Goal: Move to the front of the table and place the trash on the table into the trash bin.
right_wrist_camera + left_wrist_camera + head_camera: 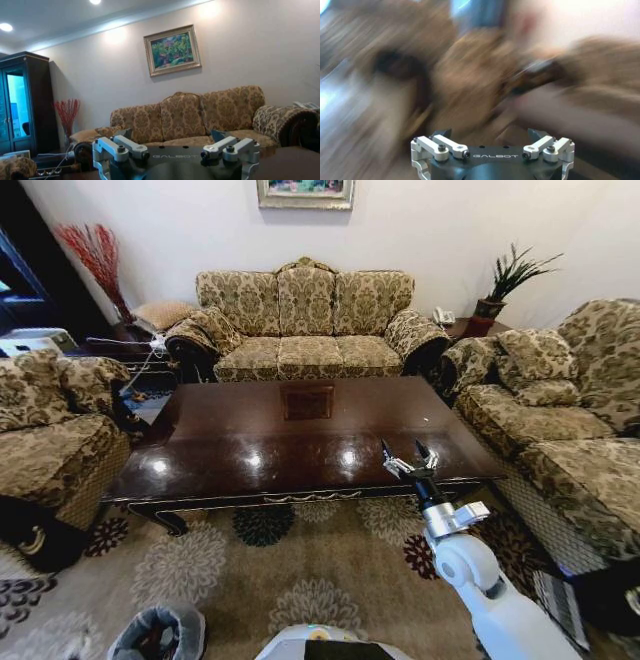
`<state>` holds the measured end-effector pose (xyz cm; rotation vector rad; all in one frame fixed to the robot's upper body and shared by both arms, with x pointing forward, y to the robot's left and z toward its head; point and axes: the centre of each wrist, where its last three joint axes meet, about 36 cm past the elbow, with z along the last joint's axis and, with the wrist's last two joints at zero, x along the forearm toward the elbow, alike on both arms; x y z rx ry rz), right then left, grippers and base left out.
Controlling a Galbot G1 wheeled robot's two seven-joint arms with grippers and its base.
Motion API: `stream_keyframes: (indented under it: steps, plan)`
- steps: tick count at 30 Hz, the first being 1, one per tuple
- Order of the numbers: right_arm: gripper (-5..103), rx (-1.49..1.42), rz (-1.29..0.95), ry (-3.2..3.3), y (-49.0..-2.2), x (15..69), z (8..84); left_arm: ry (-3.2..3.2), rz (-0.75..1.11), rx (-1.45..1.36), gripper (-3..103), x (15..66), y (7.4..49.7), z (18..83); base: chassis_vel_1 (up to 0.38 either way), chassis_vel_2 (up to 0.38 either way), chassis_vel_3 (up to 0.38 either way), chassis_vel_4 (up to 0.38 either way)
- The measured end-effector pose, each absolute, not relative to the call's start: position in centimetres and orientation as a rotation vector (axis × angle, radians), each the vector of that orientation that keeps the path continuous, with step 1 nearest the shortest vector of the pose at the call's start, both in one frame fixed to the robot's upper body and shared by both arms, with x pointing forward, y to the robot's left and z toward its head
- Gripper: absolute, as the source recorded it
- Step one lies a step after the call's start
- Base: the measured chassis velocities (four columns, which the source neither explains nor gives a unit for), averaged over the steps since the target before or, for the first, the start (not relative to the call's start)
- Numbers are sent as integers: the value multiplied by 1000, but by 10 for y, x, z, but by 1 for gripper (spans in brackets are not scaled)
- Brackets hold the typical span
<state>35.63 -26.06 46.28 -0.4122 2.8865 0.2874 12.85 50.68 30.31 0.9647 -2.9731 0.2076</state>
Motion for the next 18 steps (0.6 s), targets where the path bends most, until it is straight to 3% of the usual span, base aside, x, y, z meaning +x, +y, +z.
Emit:
stream_keyframes:
  steps: [3,5,11,14,18]
  plan:
    - [100,-412,287,2887,-261,356,463,-3147,34,776,100,157,492,337,0,0,0,0]
    - [100,-412,288,2887,-261,356,463,-3281,-35,602,100,190,459,392,0,0,0,0]
    - [100,-412,288,2887,-261,356,463,-3336,-63,456,100,206,414,468,0,0,0,0]
    - [100,-412,288,2887,-261,356,463,-3357,-29,324,100,212,377,534,0,0,0,0]
    - [100,-412,288,2887,-261,356,463,-3339,67,166,100,219,352,568,0,0,0,0]
